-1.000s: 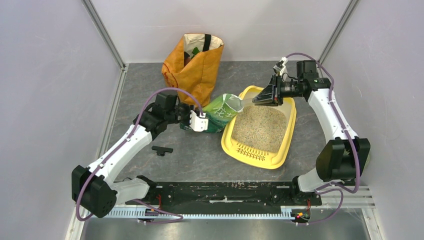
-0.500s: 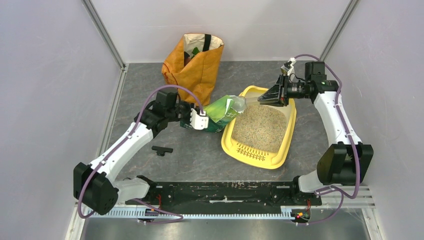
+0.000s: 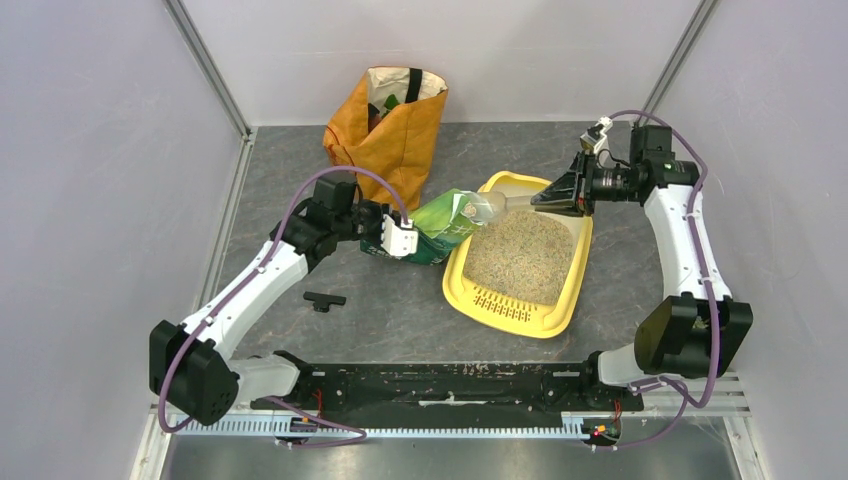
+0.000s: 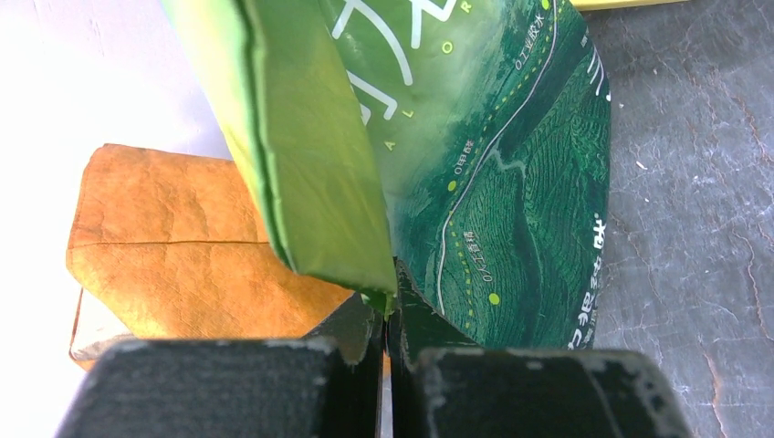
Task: Fill the litter box with clean litter
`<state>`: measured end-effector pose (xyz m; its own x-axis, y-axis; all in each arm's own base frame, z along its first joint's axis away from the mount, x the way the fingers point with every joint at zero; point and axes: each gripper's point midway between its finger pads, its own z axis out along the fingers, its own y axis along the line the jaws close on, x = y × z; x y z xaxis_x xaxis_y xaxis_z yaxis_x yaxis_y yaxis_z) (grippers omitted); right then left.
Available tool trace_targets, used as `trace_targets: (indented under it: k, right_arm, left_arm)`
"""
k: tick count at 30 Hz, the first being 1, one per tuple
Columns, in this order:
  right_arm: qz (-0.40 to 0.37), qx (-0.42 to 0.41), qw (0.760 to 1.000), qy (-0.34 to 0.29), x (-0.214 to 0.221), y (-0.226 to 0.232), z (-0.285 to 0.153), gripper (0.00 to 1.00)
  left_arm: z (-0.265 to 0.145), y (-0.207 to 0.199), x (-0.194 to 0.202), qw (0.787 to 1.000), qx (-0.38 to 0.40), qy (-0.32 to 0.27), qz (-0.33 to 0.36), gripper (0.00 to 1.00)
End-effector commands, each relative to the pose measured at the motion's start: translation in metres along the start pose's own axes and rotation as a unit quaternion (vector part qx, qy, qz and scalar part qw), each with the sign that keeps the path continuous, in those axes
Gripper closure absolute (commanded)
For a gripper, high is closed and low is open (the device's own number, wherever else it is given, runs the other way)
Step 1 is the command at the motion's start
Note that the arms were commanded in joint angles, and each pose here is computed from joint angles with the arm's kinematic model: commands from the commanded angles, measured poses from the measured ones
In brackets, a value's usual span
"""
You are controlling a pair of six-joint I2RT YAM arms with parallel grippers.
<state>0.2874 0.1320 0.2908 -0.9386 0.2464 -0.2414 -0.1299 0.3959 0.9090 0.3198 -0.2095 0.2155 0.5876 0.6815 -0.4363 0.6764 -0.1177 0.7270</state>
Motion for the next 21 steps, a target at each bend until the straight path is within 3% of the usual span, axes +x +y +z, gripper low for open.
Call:
trace_targets:
  k: [1, 21]
  right_arm:
    - [-0.031, -0.002, 1.0, 0.001, 0.005, 0.019, -0.012, 1.0]
    - [-0.017, -0.024, 0.999, -0.026, 0.004, 0.023, -0.055, 1.0]
  left_arm:
    - [-0.02, 0.063, -0.024, 0.994, -0.089, -0.026, 0.054, 0.98]
    - [-0.016, 0.068, -0.025, 0.995, -0.089, -0.033, 0.042, 0.98]
